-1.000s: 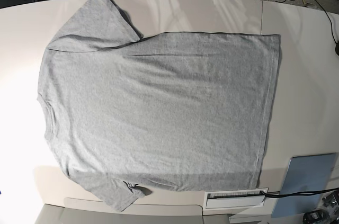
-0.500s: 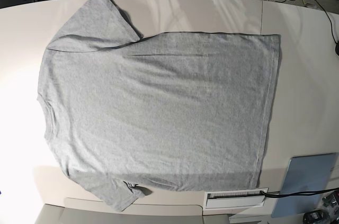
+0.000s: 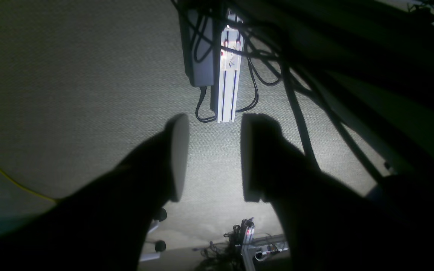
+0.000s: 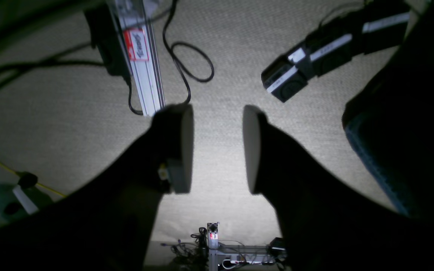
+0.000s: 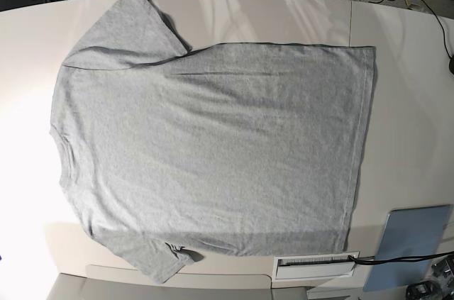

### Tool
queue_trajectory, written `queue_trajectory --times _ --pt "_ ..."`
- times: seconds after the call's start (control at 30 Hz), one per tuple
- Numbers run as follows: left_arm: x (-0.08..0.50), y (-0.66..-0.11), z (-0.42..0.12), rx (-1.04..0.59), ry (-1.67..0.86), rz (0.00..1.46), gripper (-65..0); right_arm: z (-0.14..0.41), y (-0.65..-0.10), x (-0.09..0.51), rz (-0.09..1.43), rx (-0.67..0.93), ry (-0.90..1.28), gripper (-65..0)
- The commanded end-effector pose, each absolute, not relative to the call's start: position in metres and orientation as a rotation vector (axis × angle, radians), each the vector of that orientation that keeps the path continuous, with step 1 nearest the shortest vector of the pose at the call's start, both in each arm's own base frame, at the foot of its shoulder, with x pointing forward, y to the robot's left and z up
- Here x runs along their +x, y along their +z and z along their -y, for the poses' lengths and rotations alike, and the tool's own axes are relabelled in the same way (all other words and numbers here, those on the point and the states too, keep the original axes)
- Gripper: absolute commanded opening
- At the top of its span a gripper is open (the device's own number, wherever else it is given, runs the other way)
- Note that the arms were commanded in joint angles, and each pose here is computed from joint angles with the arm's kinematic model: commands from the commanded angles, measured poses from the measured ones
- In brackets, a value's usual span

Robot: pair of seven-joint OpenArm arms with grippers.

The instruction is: Fold the T-shirt properly

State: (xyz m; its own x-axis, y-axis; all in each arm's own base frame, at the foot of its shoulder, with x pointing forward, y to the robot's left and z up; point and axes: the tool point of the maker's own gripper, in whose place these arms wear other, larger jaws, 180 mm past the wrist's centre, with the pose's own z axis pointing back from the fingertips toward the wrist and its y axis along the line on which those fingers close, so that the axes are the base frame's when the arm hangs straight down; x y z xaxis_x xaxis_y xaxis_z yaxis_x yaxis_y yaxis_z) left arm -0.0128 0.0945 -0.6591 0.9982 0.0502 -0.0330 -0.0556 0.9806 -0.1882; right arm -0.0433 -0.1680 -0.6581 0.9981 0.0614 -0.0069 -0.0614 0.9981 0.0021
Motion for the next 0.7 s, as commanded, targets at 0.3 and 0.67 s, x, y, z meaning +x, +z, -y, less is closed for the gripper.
queue_trajectory --times 0.3,0.67 --pt "-0.055 -0.641 -0.111 -0.204 0.044 0.009 -40.5 0.178 -0.645 -0.098 -0.018 -0.015 0.083 -42.7" --pt "-0.066 -0.561 -0.156 -0.217 -0.024 0.162 -40.5 0.209 -0.578 -0.112 0.059 -0.04 0.203 -42.7"
